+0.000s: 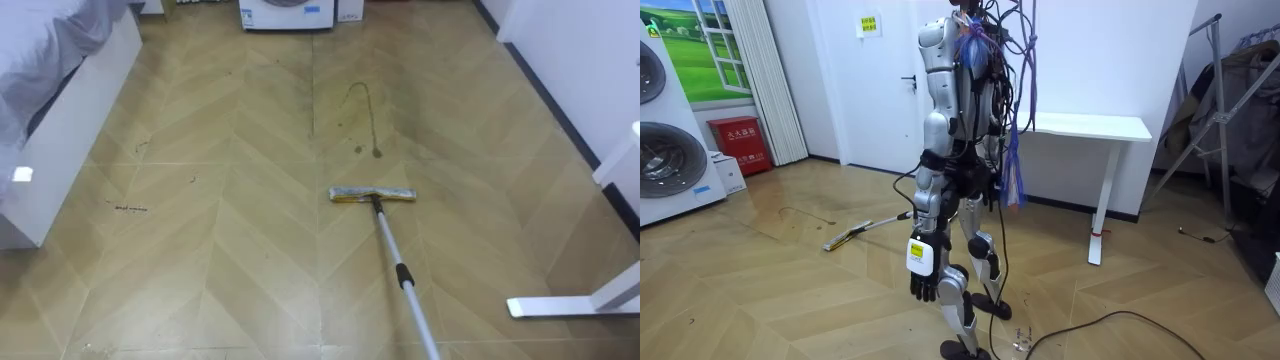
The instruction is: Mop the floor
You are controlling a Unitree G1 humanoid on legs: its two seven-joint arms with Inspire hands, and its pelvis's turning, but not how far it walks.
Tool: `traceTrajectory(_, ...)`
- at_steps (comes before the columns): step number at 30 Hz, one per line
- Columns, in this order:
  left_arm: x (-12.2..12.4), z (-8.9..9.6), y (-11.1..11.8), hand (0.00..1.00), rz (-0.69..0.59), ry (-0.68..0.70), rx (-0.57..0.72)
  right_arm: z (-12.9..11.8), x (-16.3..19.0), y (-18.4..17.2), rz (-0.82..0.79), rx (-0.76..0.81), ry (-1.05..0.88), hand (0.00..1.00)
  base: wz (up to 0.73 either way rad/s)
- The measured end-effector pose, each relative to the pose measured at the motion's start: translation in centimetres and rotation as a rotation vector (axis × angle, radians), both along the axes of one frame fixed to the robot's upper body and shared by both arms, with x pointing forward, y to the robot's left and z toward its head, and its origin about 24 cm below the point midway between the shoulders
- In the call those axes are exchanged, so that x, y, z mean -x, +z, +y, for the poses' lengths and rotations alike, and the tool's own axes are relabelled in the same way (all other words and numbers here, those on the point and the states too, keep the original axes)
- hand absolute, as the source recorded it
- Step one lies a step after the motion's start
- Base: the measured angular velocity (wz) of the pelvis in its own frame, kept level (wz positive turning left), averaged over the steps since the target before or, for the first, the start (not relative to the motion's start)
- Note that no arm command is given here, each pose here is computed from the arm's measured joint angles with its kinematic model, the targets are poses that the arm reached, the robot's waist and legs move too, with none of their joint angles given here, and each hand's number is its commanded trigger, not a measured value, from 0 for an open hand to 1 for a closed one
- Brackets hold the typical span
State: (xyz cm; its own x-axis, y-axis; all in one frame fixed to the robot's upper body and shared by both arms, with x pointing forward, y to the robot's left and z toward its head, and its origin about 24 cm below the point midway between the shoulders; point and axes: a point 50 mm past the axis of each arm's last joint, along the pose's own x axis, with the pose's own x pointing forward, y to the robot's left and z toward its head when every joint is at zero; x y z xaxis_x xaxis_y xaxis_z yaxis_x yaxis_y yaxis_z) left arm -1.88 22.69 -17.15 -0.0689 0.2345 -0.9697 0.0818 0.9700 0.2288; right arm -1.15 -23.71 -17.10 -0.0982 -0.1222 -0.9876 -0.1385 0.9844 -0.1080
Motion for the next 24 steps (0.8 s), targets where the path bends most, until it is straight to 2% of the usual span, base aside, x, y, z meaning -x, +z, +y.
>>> traceTrajectory(15, 0.1, -0.2, 0.0, 0.00, 0.010, 0.020, 0.022, 0.1, 0.0, 0.0, 0.008, -0.009, -0.009, 1.00, 0.00)
traceTrajectory(24, -0.6, 0.0, 0.0, 0.00, -0.007, 0.009, 0.018, 0.3, -1.5, -0.1, -0.022, -0.008, -0.007, 1.00, 0.01)
